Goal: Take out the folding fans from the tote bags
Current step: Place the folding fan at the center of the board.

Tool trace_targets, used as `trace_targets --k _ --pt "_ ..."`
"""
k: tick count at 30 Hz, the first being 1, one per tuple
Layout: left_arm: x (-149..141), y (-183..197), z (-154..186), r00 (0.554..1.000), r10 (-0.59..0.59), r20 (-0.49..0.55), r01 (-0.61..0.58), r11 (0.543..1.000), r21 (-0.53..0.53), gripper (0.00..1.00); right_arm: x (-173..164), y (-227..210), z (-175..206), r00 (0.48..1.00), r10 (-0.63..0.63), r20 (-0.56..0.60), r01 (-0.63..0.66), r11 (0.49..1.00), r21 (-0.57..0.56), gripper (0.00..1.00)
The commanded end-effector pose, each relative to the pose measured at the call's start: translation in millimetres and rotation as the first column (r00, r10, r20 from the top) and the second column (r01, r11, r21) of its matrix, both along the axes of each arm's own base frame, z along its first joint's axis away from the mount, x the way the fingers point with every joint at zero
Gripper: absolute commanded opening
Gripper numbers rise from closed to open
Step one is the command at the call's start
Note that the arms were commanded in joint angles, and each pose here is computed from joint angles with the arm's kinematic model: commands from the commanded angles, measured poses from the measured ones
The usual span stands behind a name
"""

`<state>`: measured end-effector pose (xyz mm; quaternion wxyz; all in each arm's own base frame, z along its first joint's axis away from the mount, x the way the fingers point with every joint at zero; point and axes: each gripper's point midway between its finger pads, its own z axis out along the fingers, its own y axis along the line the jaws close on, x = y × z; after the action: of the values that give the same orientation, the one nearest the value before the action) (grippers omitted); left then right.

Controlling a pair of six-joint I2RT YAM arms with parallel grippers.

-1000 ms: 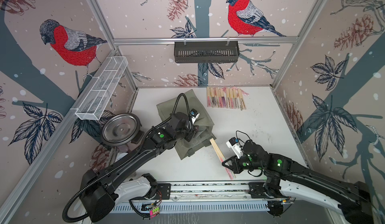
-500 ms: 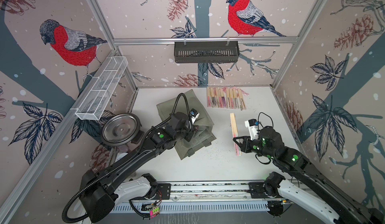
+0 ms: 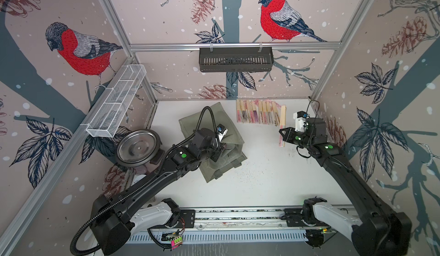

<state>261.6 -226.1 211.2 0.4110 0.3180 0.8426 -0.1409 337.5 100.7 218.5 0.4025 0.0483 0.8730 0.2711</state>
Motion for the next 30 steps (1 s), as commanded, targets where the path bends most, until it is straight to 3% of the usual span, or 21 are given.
trace_targets --k 1,13,19,30 --pt "2.4 -1.6 6.8 1.0 -0.004 0.025 0.004 1.0 -0.015 0.0 26.2 -14.9 7.4 0.998 -0.009 0.054 0.01 1.0 -0.019 0.06" --pt "2.1 -2.6 9.1 1.0 -0.008 0.029 0.009 1.0 -0.022 0.0 104.2 -95.7 -36.6 0.975 -0.205 -0.082 0.188 0.966 -0.178 0.06" --pt "1.4 -3.1 9.1 1.0 -0.012 0.028 0.013 1.0 -0.024 0.0 141.5 -112.8 -82.4 0.96 -0.199 -0.197 0.151 0.96 -0.234 0.06" --pt "2.0 -3.1 5.8 1.0 -0.01 0.023 0.01 1.0 -0.017 0.0 208.0 -133.4 -151.3 0.934 -0.191 -0.303 0.1 0.951 -0.291 0.06"
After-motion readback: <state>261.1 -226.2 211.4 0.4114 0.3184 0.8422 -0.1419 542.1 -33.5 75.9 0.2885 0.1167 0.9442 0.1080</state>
